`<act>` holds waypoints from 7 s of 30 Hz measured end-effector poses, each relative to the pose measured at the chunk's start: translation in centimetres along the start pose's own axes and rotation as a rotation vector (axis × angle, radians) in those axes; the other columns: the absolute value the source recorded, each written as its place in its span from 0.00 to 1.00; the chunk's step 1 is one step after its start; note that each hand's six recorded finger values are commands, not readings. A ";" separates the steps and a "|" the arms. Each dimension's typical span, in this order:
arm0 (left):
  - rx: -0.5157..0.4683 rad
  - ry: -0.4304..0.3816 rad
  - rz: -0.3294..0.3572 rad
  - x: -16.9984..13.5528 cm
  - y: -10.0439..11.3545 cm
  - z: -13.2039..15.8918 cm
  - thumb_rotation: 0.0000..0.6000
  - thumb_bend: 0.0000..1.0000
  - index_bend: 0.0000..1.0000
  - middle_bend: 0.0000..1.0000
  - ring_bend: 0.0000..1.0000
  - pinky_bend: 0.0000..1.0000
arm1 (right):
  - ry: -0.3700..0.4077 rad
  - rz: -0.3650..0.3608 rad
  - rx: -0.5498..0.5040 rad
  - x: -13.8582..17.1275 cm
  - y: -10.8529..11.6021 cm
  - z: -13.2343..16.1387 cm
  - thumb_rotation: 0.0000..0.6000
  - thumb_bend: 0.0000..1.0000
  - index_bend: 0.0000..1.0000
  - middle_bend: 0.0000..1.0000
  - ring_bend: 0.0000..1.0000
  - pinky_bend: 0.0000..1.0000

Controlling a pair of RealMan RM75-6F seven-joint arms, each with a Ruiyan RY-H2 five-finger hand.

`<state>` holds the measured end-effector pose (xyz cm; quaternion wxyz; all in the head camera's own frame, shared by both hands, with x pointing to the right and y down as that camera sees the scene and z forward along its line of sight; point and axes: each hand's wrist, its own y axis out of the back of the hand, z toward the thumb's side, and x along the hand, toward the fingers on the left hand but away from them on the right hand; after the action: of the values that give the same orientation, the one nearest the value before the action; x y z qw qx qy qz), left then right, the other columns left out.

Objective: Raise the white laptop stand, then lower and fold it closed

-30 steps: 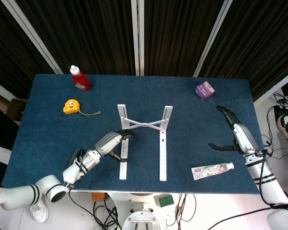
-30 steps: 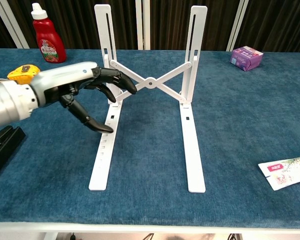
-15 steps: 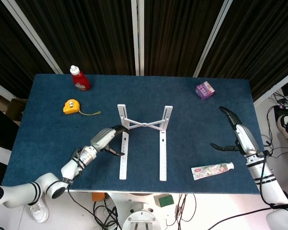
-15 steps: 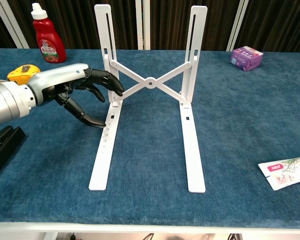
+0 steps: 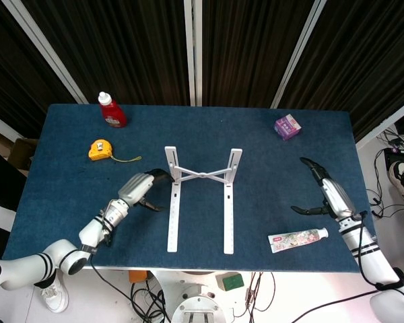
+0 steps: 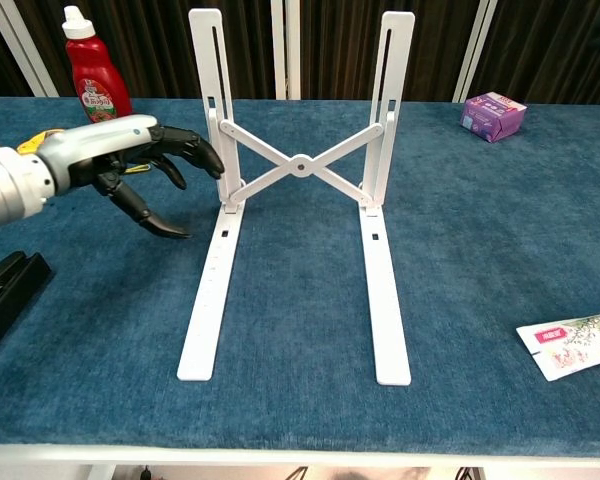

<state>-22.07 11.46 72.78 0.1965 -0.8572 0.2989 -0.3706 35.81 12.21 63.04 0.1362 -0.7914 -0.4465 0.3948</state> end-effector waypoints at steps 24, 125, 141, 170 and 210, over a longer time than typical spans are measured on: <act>0.331 0.285 0.234 -13.8 8.2 -6.2 1.00 0.10 0.27 0.25 0.17 0.24 | 0.337 0.228 -0.075 -8.6 -9.5 8.6 1.00 0.00 0.00 0.11 0.00 0.00; 0.325 0.016 -0.048 5.7 -3.2 0.5 1.00 0.05 0.12 0.07 0.06 0.16 | 0.682 -0.039 0.863 -5.2 -24.0 9.5 1.00 0.00 0.64 0.67 0.59 0.63; 0.296 -0.027 -0.045 5.3 -3.2 1.8 1.00 0.05 0.12 0.07 0.06 0.16 | 0.713 -0.024 0.837 -5.5 -25.3 10.8 1.00 0.00 0.55 0.57 0.55 0.60; 0.180 0.142 0.180 -6.3 3.5 -3.4 1.00 0.03 0.12 0.07 0.06 0.16 | 0.604 0.495 1.121 -9.1 -25.4 17.8 1.00 0.00 0.00 0.00 0.00 0.00; 0.190 0.252 0.241 -10.7 5.6 -7.1 1.00 0.03 0.12 0.07 0.06 0.16 | 0.595 0.422 1.121 -12.3 -26.6 19.1 1.00 0.23 0.37 0.30 0.10 0.08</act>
<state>-35.31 13.54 68.71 0.2808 -0.7395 0.3853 -0.4753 2.06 14.62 71.92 0.5640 -0.7464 0.0472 0.3501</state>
